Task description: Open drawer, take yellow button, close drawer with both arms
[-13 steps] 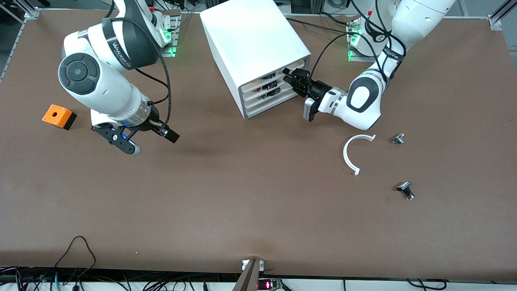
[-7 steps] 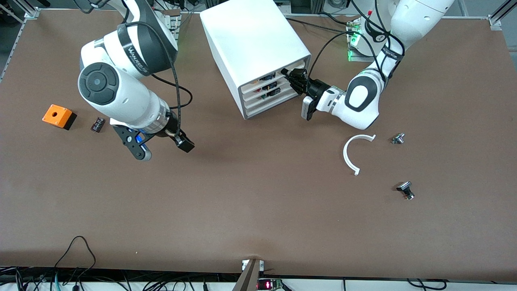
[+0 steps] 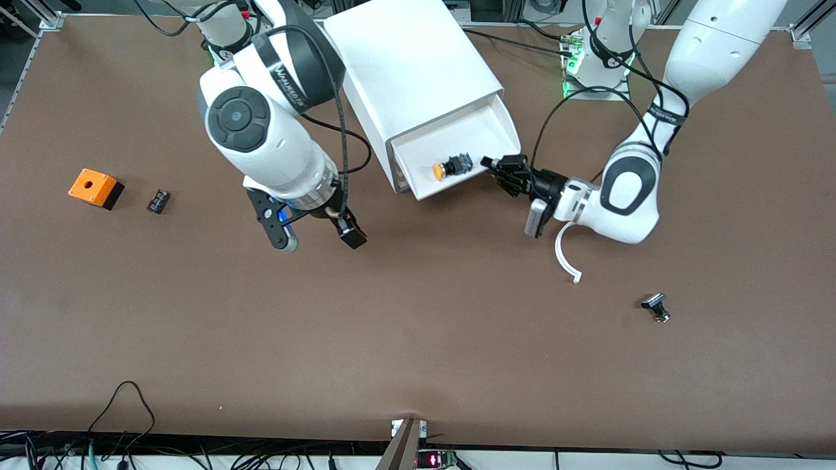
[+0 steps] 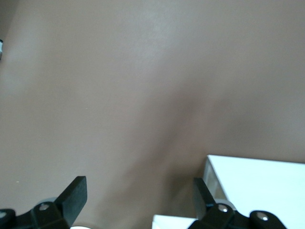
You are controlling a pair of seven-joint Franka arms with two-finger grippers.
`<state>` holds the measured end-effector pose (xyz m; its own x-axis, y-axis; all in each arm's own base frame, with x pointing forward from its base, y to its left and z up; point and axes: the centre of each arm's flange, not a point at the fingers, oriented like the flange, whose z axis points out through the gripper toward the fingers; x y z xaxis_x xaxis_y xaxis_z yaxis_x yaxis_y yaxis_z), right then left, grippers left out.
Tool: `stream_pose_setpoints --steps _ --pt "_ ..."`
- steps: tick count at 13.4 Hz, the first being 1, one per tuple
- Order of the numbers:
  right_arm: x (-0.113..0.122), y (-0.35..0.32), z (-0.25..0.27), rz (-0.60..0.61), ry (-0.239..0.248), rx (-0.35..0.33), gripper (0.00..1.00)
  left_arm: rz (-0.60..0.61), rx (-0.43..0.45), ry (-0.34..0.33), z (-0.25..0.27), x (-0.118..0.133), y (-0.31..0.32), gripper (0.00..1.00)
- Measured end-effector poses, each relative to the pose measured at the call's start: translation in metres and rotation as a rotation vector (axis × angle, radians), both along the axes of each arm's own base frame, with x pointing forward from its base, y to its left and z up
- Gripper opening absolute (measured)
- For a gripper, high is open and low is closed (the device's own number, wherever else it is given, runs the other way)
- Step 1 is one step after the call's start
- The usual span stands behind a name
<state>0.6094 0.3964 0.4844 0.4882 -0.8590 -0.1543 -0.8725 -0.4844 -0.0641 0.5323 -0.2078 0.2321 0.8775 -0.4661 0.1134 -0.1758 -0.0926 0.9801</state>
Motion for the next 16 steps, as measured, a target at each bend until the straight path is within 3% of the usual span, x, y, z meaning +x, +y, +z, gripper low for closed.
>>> stream_pose_setpoints --steps 2,3,7,9,11,16 --pt "-0.006 0.021 -0.002 -0.043 -0.021 0.02 0.99 -0.001 0.004 -0.027 -0.001 0.017 0.01 0.15" --pt "-0.012 0.034 -0.004 -0.055 -0.029 0.03 0.99 -0.002 0.002 -0.036 -0.002 0.021 0.011 0.21" --pt "-0.046 0.095 -0.018 -0.092 -0.04 0.059 0.98 -0.004 -0.013 -0.071 0.009 0.032 0.012 0.62" --pt "-0.062 0.124 -0.032 -0.106 -0.044 0.074 0.96 -0.007 0.0 -0.032 0.024 0.042 0.016 0.82" --pt "-0.077 0.149 -0.048 -0.121 -0.046 0.088 0.97 -0.052 0.083 0.04 0.051 0.056 0.022 1.0" --pt "-0.102 0.181 -0.073 -0.147 -0.028 0.087 0.97 -0.077 0.391 0.106 0.139 0.095 0.039 1.0"
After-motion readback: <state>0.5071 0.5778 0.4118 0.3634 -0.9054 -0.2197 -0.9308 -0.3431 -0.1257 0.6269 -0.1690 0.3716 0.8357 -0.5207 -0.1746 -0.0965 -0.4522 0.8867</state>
